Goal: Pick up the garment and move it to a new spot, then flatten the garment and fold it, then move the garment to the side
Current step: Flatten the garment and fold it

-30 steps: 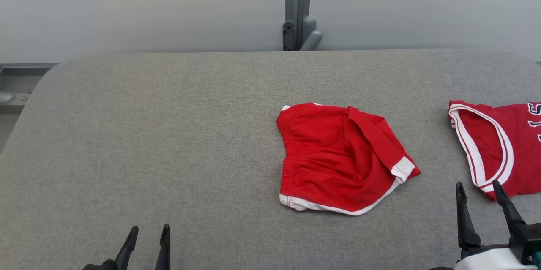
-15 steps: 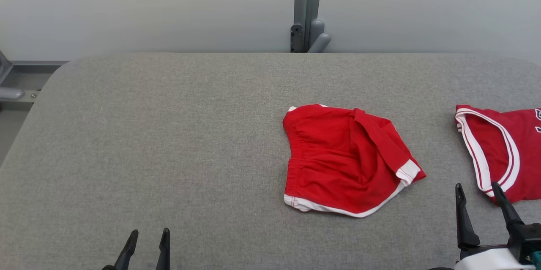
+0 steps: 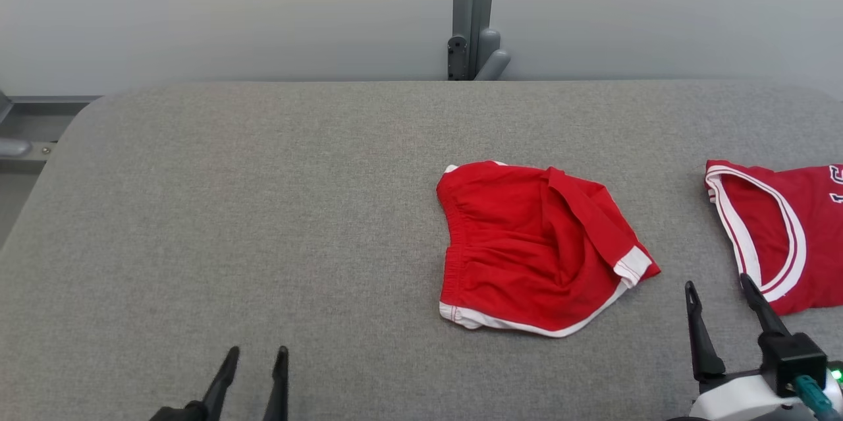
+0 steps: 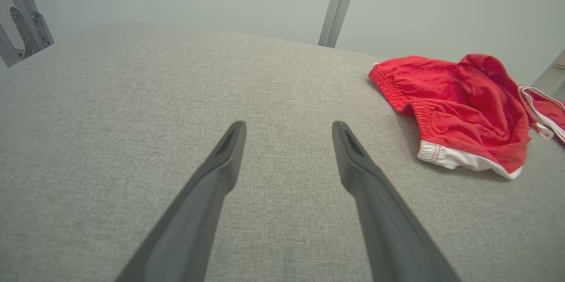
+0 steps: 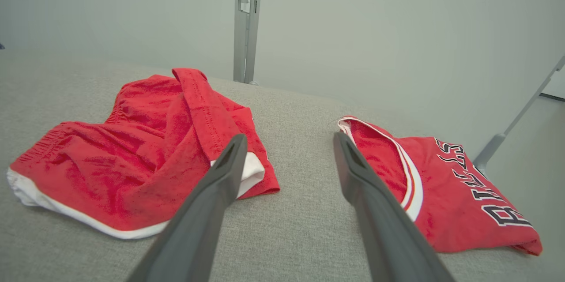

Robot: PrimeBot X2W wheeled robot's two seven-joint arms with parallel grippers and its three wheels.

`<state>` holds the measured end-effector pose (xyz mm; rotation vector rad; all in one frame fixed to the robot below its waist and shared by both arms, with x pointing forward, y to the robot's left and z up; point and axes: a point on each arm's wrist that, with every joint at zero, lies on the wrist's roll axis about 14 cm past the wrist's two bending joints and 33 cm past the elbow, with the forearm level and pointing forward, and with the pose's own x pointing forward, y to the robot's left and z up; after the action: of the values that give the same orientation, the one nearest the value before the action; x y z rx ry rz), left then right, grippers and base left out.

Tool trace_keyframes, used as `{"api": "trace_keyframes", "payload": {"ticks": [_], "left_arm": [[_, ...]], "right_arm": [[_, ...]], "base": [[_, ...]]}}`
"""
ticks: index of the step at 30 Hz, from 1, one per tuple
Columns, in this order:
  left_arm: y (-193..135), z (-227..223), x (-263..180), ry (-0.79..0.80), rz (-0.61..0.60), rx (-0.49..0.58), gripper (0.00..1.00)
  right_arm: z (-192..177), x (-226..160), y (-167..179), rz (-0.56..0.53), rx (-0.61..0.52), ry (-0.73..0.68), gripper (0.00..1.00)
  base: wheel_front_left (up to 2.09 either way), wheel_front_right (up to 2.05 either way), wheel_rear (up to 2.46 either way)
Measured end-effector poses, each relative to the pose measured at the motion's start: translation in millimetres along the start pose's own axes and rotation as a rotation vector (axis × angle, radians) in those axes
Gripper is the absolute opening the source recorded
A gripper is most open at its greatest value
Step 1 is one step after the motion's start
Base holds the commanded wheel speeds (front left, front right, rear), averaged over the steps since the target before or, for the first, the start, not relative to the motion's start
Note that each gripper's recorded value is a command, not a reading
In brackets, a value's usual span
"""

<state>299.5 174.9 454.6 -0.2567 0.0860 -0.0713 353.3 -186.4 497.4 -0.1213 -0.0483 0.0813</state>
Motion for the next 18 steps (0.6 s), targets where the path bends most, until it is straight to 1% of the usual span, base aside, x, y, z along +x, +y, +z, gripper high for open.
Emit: {"api": "trace_keyframes", "payload": {"ticks": [2, 4, 6, 10, 13, 18], "left_arm": [[-13, -8, 6, 0.027, -0.041, -0.002, 1.0], [-32, -20, 14, 0.091, -0.105, -0.003, 1.0], [-55, -27, 24, 0.137, -0.18, -0.007, 1.0], [-94, -44, 36, 0.236, -0.315, -0.003, 1.0], [-114, -55, 42, 0.294, -0.383, -0.008, 1.0], [-124, -69, 48, 0.356, -0.42, -0.013, 1.0]], "right_arm": [[-7, 6, 7, 0.053, -0.067, 0.025, 1.0], [-16, 15, 15, 0.118, -0.149, 0.056, 1.0], [-33, 24, 25, 0.196, -0.238, 0.136, 1.0], [-57, 36, 29, 0.291, -0.362, 0.244, 1.0], [-65, 44, 32, 0.331, -0.395, 0.271, 1.0], [-72, 53, 40, 0.369, -0.394, 0.286, 1.0]], "base": [[0.0, 0.0, 0.0], [0.0, 0.0, 0.0], [0.0, 0.0, 0.0], [0.0, 0.0, 0.0], [0.0, 0.0, 0.0], [0.0, 0.0, 0.0]]}}
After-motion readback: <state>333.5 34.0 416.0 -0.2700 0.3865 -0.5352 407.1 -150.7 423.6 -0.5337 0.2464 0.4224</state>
